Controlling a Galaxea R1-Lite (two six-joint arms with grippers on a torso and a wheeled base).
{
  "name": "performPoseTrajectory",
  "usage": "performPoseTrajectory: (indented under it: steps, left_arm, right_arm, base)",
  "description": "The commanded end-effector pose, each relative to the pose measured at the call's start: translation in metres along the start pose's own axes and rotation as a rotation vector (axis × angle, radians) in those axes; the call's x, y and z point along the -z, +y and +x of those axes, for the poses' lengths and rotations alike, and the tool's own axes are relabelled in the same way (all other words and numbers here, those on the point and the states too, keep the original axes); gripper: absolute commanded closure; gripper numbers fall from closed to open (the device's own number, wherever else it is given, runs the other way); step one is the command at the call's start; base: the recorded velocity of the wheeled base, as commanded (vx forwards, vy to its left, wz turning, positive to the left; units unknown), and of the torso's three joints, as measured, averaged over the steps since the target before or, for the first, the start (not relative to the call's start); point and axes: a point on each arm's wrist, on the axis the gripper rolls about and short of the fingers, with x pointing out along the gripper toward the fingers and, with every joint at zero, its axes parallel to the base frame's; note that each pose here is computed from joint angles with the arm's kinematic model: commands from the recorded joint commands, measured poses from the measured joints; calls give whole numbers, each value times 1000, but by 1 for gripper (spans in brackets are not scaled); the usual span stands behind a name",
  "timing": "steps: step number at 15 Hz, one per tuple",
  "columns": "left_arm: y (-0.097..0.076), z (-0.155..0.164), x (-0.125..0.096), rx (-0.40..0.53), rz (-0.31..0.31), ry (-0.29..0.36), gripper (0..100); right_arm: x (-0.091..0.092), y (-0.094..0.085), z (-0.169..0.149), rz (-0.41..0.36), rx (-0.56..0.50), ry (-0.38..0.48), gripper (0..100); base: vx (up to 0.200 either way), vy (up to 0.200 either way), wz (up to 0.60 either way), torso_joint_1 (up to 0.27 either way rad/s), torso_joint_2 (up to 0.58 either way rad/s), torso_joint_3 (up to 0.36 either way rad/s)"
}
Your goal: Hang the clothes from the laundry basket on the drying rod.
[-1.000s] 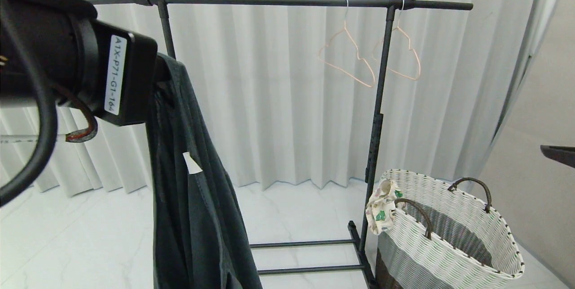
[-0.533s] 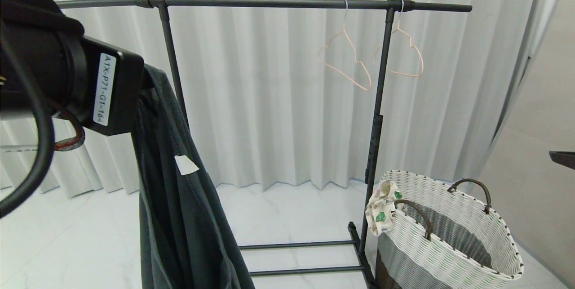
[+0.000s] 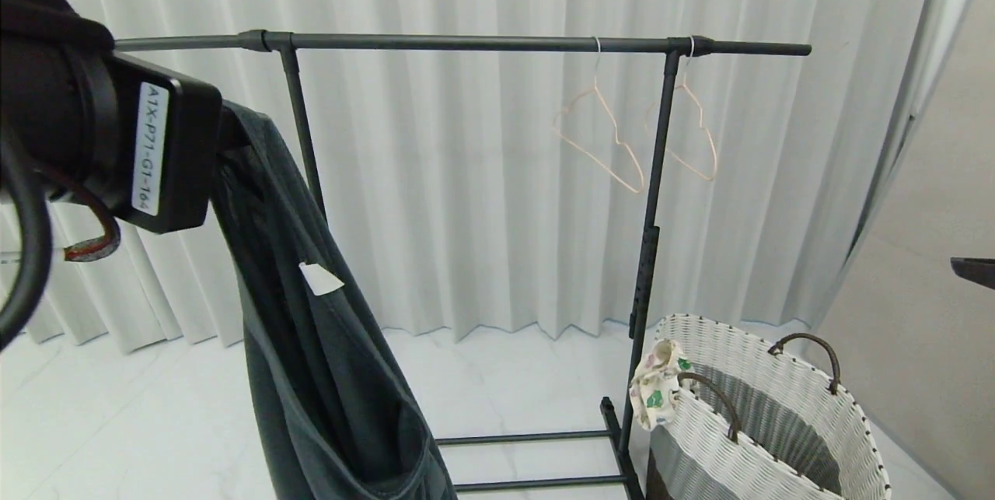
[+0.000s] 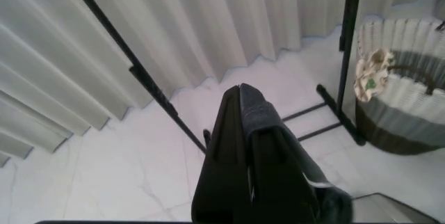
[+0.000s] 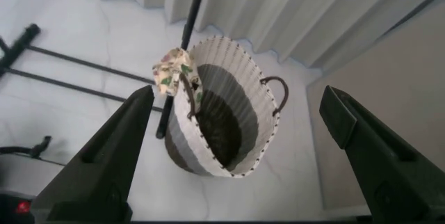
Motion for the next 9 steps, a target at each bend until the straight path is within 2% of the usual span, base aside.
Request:
performPoseTrajectory:
  steps: [1, 5, 9]
  left_arm:
    - [0, 0, 0, 0, 1, 1, 100]
    - [2, -2, 1, 0, -2, -2, 100]
    - [1, -2, 1, 0, 0, 0, 100]
  right_arm:
    - [0, 0, 1, -1, -1, 3, 0]
    - [0, 1, 1, -2, -14, 2, 0]
    - [0, 1, 3, -2, -17, 6, 0]
  base:
    - [0, 0, 0, 168, -515, -207]
    - [0, 0, 0, 135, -475, -232]
    - [0, 0, 0, 338, -475, -251]
